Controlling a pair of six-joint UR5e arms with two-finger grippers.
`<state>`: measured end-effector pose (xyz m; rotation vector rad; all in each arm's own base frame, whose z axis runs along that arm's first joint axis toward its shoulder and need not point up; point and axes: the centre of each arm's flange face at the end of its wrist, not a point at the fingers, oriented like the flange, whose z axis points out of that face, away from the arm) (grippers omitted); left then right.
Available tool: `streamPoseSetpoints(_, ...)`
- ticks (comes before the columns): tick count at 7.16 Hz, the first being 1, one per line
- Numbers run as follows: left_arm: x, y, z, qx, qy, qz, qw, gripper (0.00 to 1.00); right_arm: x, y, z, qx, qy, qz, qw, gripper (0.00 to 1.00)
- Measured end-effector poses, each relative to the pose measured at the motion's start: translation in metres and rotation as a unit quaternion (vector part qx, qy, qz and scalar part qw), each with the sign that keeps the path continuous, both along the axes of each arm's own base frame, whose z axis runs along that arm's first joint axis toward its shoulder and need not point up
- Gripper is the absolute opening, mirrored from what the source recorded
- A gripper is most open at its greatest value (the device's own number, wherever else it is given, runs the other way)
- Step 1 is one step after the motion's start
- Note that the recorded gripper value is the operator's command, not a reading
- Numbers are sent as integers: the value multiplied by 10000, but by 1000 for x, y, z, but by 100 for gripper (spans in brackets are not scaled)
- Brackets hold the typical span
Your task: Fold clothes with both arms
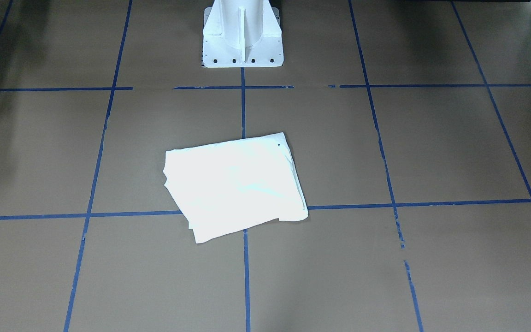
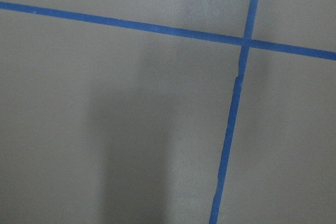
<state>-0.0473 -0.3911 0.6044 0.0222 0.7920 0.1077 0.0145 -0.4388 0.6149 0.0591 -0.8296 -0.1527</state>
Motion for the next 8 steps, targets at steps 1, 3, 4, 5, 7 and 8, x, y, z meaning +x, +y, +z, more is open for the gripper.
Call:
streamPoseSetpoints(1,-1,-1,-1,1,-2,-14,10000,100,1,0,-3,-7,35,2,10000,100)
streamPoseSetpoints(3,-3,-3,-1,14,-3,-32,10000,100,3,-1,-8,7,71,12,10000,100)
streamPoseSetpoints(4,-3,-3,-3,26,-3,-35,10000,100,4,-1,-9,7,81,19,10000,100)
streamPoseSetpoints(5,-3,-4,-5,46,-1,-40,10000,100,6,-1,-9,9,90,43,9999,100)
streamPoseSetpoints(7,-3,-5,-8,67,5,-52,10000,100,9,0,-10,23,95,72,9999,100)
streamPoseSetpoints(8,-2,-5,-9,74,7,-52,10000,100,9,0,-11,28,94,78,9999,100)
